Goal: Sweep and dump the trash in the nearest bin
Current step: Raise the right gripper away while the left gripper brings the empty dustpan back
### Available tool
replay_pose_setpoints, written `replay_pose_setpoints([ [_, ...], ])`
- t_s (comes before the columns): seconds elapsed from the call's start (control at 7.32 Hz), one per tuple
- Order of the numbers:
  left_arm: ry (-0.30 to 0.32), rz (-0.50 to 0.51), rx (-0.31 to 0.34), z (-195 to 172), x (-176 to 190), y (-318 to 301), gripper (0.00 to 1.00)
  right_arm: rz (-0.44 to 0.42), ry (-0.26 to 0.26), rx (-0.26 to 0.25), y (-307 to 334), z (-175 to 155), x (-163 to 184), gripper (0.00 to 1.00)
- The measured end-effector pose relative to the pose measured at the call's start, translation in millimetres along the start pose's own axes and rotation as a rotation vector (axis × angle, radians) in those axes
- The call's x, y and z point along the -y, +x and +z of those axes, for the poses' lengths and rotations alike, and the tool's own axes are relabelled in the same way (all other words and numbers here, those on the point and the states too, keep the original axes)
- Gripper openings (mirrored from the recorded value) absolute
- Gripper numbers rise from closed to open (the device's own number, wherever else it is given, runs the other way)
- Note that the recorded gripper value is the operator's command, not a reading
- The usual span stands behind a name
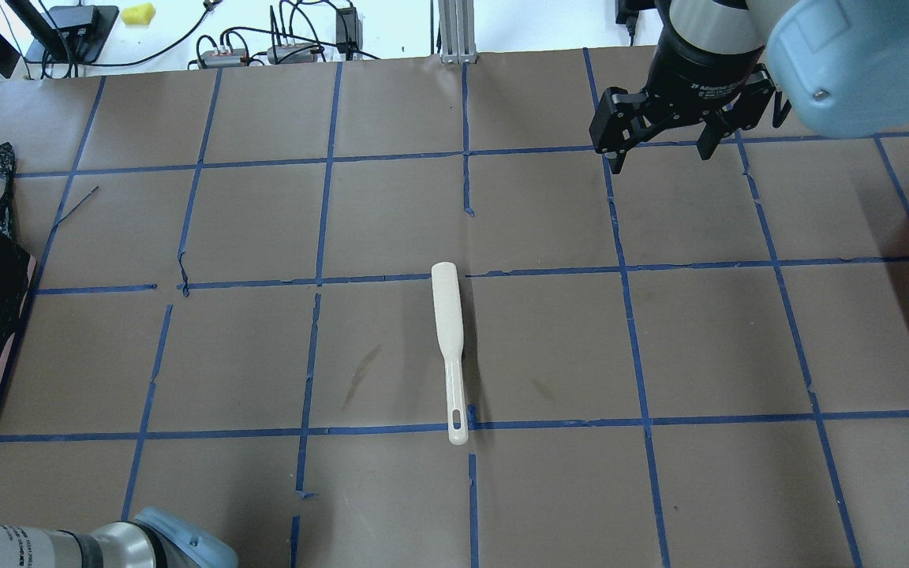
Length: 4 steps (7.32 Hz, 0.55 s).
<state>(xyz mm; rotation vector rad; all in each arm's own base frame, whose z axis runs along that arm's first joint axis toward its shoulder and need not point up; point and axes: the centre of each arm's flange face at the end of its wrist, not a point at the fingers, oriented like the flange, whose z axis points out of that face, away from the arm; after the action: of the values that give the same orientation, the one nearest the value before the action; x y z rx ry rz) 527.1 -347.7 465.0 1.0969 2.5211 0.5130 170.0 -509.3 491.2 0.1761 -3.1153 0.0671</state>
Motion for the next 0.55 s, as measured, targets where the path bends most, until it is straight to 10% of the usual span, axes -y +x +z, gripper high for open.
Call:
replay_pose_setpoints([
  [0.55, 0.108, 0.05, 0.089, -71, 33, 7, 0.1, 0.029, -0.007, 0.006, 15, 0, 2, 1.0],
])
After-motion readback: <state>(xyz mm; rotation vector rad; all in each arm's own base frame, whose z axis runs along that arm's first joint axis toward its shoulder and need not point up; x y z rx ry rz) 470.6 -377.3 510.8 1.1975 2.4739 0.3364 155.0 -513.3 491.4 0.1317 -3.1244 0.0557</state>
